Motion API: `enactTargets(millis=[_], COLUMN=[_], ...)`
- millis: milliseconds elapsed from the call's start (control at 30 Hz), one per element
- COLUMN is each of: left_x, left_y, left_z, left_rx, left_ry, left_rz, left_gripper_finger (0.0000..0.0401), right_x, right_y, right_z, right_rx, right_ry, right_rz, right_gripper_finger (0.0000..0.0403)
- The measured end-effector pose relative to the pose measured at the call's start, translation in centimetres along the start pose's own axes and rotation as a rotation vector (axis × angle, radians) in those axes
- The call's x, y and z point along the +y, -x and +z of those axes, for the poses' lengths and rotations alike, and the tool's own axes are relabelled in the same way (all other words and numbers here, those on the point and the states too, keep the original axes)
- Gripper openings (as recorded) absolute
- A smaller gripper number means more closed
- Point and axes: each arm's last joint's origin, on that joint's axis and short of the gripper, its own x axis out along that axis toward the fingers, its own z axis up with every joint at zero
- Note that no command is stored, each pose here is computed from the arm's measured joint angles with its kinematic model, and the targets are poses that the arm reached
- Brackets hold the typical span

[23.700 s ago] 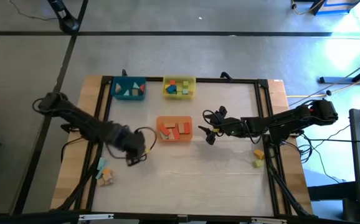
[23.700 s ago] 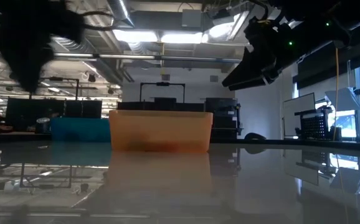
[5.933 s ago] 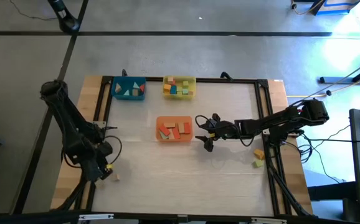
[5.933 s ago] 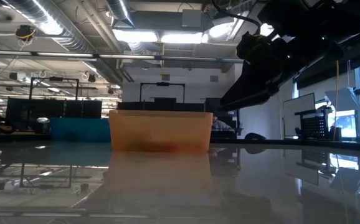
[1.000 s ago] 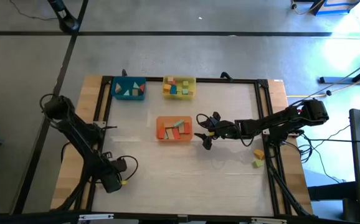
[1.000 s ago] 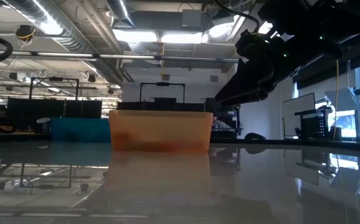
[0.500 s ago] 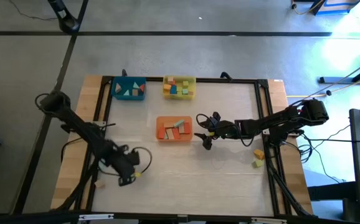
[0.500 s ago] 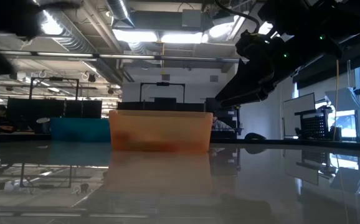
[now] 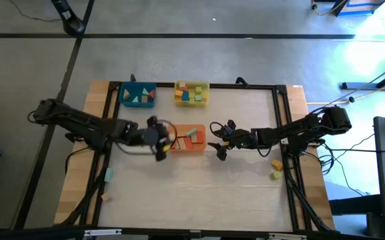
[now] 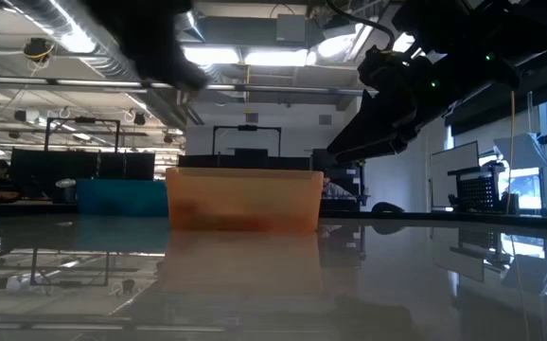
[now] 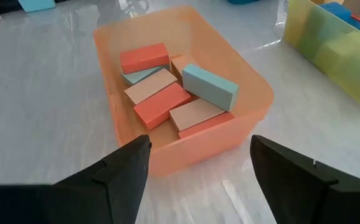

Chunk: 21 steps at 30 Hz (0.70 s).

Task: Sort blocks by size
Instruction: Put the brown square block into the yellow bin

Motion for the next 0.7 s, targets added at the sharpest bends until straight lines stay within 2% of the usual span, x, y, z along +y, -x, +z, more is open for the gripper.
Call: enactTargets(millis=[200,367,567,700], left_x=[4.0,7.4,10.9,13.2], left_y=[-2.8,-5.5,-9.3,-11.9], left_z=[2.6,3.8,3.8,3.6], left_rx=[-0.149,-0.216,-0.261,-0.240], left_ry=[0.039,0.055,0.094,0.100], left_rz=[0.140,0.251,0.230,0.280], left_gripper_finger=[0.0125,0.0126,0.0127,0.0127], right_x=[0.0,0.0,0.0,0.0], right_y=[0.0,0.0,0.0,0.0], right_z=[0.0,0.0,0.0,0.0], right_rx=[-0.001,0.000,-0.001,0.001], right_ry=[-0.002,-0.002,-0.002,-0.001], right_rz=[0.000,0.000,0.000,-0.001], right_gripper_finger=[0.0276,0.0276,0.0276,0.0276])
